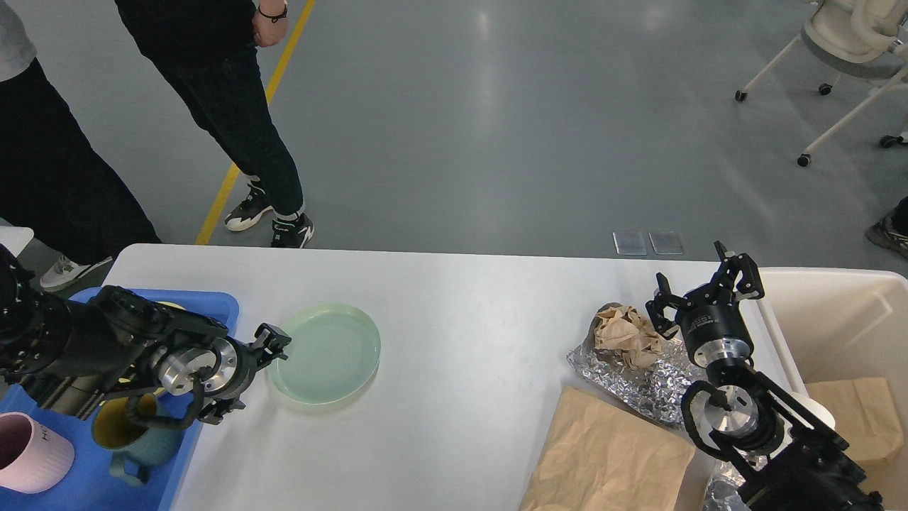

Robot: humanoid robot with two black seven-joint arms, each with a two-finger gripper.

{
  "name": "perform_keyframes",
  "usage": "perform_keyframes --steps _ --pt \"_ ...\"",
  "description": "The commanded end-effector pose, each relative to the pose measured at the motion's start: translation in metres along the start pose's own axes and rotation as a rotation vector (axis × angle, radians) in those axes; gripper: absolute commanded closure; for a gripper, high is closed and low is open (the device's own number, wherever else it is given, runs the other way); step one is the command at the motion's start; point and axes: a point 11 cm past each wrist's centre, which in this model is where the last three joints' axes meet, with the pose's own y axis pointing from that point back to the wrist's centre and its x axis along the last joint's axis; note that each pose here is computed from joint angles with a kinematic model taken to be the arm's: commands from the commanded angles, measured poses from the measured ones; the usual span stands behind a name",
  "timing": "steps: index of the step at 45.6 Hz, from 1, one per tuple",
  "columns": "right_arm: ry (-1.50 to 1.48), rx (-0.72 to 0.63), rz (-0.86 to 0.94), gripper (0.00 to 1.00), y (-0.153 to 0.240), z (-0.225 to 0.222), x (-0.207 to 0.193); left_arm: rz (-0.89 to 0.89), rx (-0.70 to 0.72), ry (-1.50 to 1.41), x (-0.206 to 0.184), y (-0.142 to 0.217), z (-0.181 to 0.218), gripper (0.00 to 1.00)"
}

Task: Tidy desktop
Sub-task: 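Grasp the edge of the pale green plate with the left gripper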

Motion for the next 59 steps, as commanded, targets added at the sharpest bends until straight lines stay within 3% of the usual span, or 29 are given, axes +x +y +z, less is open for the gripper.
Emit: perform_keyframes --steps 1,14,17,30,47,59 --pt "0.000 0.000 0.000 0.00 0.000 0.000 0.000 -0.009 -0.033 -0.067 -0.008 -0.008 0.005 0.04" --pt "0.000 0.000 0.000 0.00 0.000 0.000 0.000 -0.028 -0.015 -0.066 -0.016 -0.018 -0.008 0.10" --pt "0.000 0.000 0.000 0.00 0.000 0.000 0.000 -0.014 -0.023 -0.062 -0.011 -0.020 -0.008 0.22" --pt "0.000 0.000 0.002 0.00 0.000 0.000 0.000 -0.034 -0.051 -0.026 -0.020 -0.030 -0.003 0.39" --pt "0.000 0.000 0.002 0.00 0.000 0.000 0.000 -0.075 -0.051 -0.004 -0.029 -0.033 -0.007 0.77" --pt "0.000 0.000 0.000 0.00 0.000 0.000 0.000 -0.099 -0.047 -0.002 -0.031 -0.033 -0.008 0.92"
